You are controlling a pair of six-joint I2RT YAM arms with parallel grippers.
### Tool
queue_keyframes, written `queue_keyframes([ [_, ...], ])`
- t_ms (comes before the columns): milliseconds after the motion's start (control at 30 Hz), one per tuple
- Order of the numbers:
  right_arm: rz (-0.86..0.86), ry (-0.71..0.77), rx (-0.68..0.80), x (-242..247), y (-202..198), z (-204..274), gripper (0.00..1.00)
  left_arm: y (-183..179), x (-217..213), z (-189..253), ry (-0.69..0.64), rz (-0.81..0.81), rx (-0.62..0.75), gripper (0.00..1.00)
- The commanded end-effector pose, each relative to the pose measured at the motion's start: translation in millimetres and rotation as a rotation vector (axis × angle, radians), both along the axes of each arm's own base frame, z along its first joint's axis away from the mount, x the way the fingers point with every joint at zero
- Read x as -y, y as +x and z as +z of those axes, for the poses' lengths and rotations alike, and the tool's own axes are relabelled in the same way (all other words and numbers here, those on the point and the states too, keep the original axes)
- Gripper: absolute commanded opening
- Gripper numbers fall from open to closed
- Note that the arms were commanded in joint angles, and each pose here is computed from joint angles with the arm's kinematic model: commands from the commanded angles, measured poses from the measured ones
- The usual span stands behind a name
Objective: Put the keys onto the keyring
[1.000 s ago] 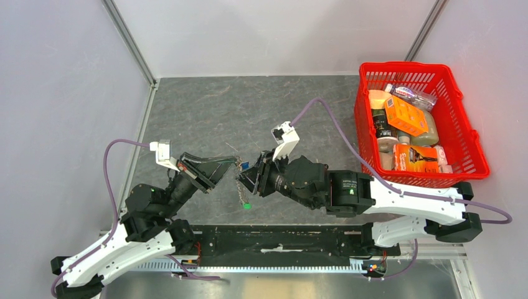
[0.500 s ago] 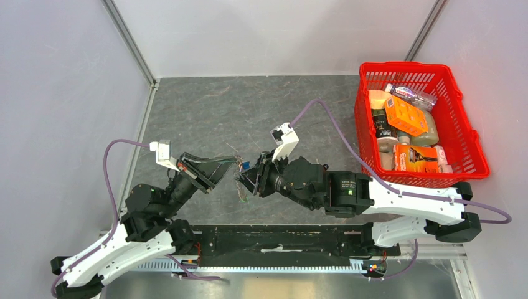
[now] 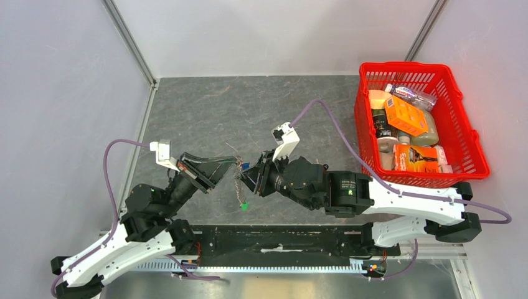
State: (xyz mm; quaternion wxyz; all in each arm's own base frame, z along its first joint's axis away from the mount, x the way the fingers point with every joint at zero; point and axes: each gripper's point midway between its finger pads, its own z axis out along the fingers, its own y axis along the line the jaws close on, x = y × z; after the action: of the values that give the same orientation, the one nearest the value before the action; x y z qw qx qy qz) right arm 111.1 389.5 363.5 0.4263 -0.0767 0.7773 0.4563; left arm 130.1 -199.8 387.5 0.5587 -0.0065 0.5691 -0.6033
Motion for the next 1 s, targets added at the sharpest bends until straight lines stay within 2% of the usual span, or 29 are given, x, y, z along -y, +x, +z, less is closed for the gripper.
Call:
queue_keyframes([
  [0, -0.055, 0.038, 0.015, 5, 11, 12, 0.24, -2, -8, 22, -0.054, 0.014, 0.042, 0.02],
  [300, -0.062, 0.039, 0.015, 3, 14, 13, 0.19, -3, -7, 18, -0.057, 0.004, 0.035, 0.02],
  [500, -0.058, 0.046, 0.019, 4, 14, 16, 0.00, -4, -4, 15, -0.049, -0.006, 0.032, 0.02],
  [967, -0.039, 0.155, 0.007, 22, 7, 27, 0.00, -11, -9, 7, 0.005, -0.020, 0.026, 0.02],
])
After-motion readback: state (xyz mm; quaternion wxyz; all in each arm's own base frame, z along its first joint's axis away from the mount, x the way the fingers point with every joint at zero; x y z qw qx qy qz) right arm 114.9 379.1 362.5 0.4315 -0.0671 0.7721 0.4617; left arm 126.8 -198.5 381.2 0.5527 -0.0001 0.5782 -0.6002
